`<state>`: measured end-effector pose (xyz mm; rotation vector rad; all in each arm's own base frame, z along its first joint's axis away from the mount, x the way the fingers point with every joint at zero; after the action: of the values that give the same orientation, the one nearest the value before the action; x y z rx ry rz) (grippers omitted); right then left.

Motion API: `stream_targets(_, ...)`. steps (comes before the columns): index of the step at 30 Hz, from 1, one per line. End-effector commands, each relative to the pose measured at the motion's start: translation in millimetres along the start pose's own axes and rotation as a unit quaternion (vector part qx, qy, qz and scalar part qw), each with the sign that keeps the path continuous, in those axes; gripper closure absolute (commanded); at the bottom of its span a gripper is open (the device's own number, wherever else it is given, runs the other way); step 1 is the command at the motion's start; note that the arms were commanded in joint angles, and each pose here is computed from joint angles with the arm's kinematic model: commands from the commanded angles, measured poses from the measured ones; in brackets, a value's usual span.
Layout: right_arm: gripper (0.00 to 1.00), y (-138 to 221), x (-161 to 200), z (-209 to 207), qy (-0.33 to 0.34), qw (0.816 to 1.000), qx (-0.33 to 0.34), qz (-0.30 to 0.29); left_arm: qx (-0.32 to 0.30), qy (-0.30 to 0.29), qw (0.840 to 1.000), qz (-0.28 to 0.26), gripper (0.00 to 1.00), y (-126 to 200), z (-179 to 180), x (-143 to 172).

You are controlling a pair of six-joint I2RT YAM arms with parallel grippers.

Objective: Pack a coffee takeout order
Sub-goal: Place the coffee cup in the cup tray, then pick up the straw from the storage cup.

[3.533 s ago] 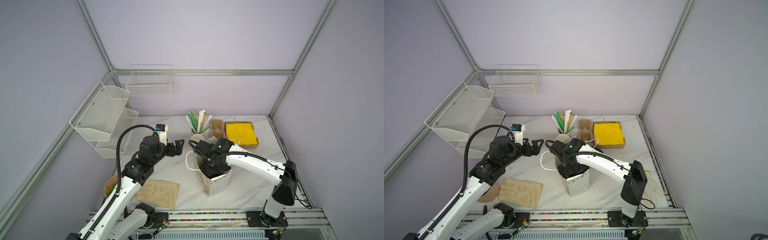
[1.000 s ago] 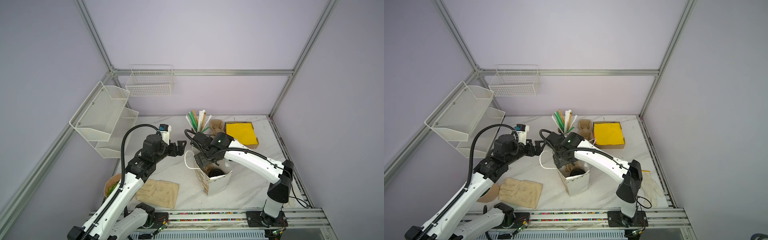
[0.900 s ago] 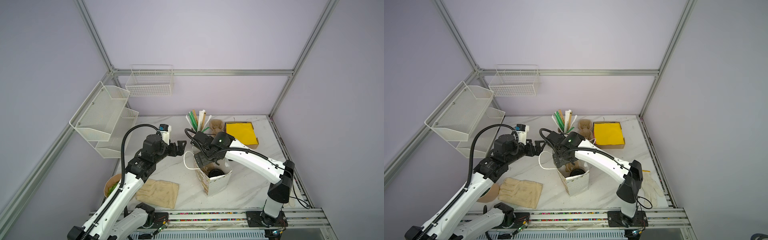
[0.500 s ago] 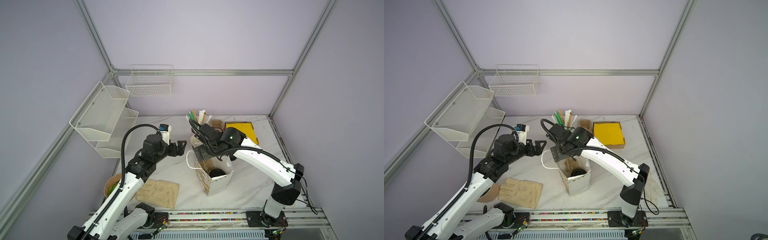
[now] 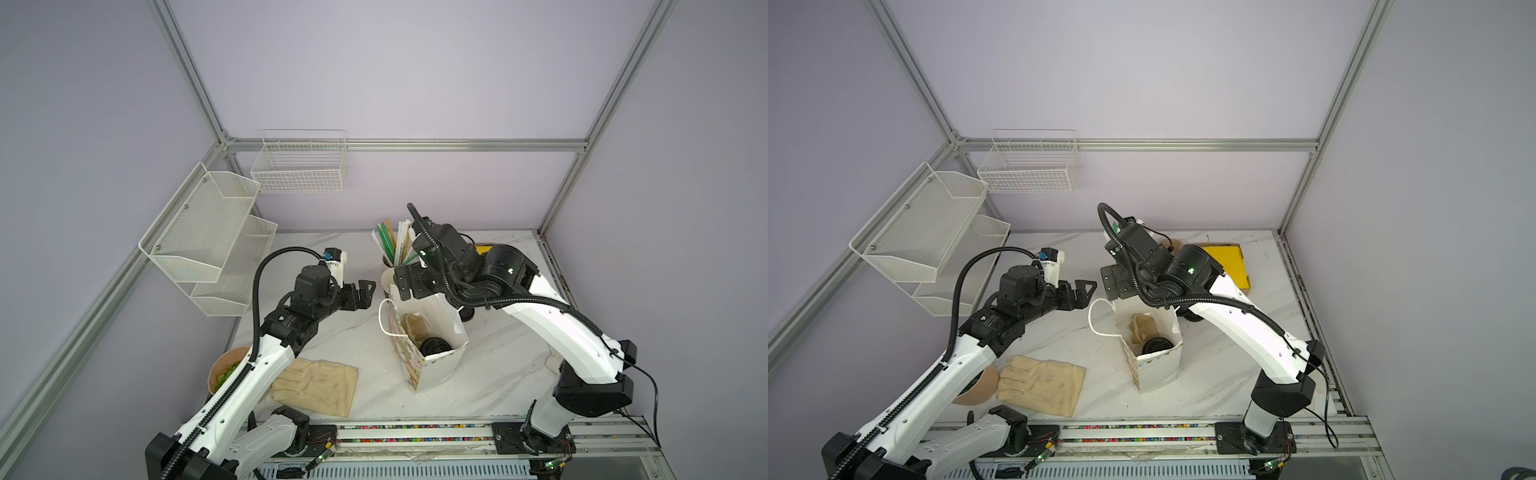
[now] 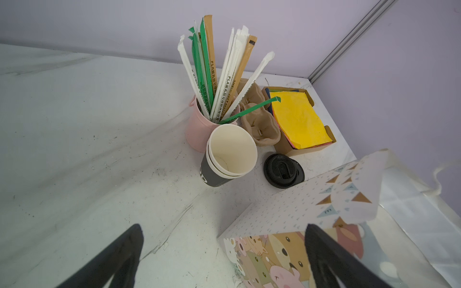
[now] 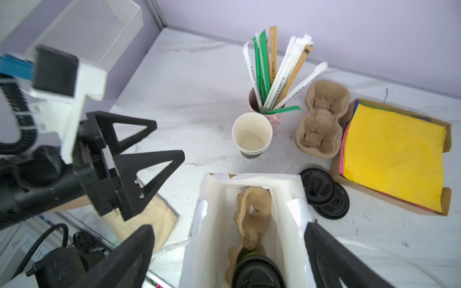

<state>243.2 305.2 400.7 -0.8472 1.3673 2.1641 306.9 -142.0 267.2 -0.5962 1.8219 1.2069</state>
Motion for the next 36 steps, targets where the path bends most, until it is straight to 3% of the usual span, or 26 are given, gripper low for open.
stream_targets(1,0.03,25.7,-34.1,-5.0,-0.025,0.996,-0.006,-0.086,-0.006,0.028,0.999,-0.043,0.0,5.7,-0.5,-46.6)
stream_targets(10,0.02,51.1,-73.9,-36.3,-0.102,0.976,-0.039,-0.19,-0.009,0.115,0.993,-0.029,0.06,-65.7,42.4,-84.8)
stream_targets(21,0.03,24.5,-65.4,-67.2,-0.119,0.978,-0.019,-0.169,0.047,0.132,0.988,-0.058,0.14,-134.0,56.0,-129.8)
stream_targets(23,0.03,37.1,-67.2,-69.4,-0.12,0.976,-0.03,-0.181,0.047,0.128,0.989,-0.062,0.16,-142.2,57.8,-135.5)
stream_targets(36,0.03,44.1,-67.2,-76.3,-0.108,0.975,-0.028,-0.193,0.046,0.123,0.991,-0.037,0.46,-187.3,68.6,-131.5)
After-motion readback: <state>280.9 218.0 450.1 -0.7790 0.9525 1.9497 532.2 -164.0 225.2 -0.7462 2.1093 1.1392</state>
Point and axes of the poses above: each gripper's point midway between its finger pads, its own y axis back along the fingers, its own z axis along the line the jaws close on, x = y × z, the point moved 2 cm from there along y, back along the fingers, and after that the axes turned 14 degrees about -y, right-handed, at the moved point
